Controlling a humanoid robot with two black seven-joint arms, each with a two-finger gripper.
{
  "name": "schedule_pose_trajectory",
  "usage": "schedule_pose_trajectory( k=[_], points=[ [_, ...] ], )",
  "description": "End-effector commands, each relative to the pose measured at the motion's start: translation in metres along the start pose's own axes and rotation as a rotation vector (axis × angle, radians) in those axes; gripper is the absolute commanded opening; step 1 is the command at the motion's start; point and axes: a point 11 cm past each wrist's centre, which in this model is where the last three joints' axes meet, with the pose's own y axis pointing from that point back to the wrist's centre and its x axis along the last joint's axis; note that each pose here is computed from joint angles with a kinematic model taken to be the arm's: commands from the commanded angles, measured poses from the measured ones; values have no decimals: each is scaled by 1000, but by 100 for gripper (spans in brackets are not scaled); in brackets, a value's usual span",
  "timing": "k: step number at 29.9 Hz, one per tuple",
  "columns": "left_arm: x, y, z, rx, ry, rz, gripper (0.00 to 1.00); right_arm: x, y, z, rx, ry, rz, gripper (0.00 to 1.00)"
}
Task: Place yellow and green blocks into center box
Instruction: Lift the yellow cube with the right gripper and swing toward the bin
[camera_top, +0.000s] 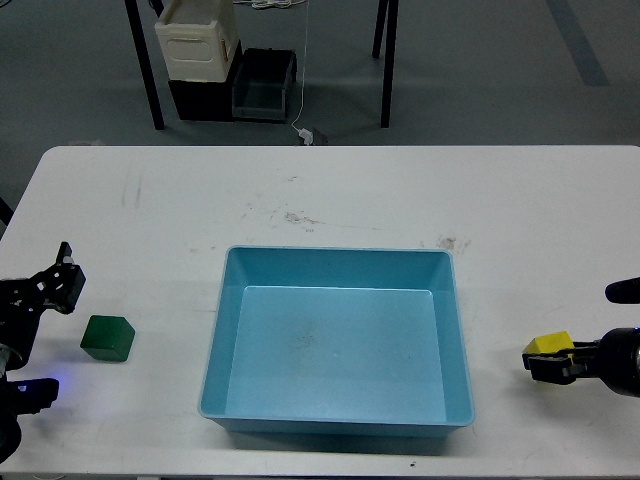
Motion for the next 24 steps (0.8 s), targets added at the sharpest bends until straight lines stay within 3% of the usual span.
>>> schedule_pose_trajectory(
  k=[1,6,8,11,16,24],
  points=[
    [1,1,0,-1,-1,4,100,-3,-1,-1,6,1,-9,56],
    [2,1,1,-2,-2,6,100,-4,-2,-1,6,-1,-12,36],
    [2,1,1,-2,-2,6,100,-1,0,1,-1,-2,-5,13],
    [2,1,1,-2,-2,6,100,11,3,12,-30,-21,33,0],
    [2,2,1,-3,-2,7,100,56,21,38,-83,-83,173,0],
    [2,2,1,-2,-1,7,100,146,90,83,-144,-212,526,0]
  ],
)
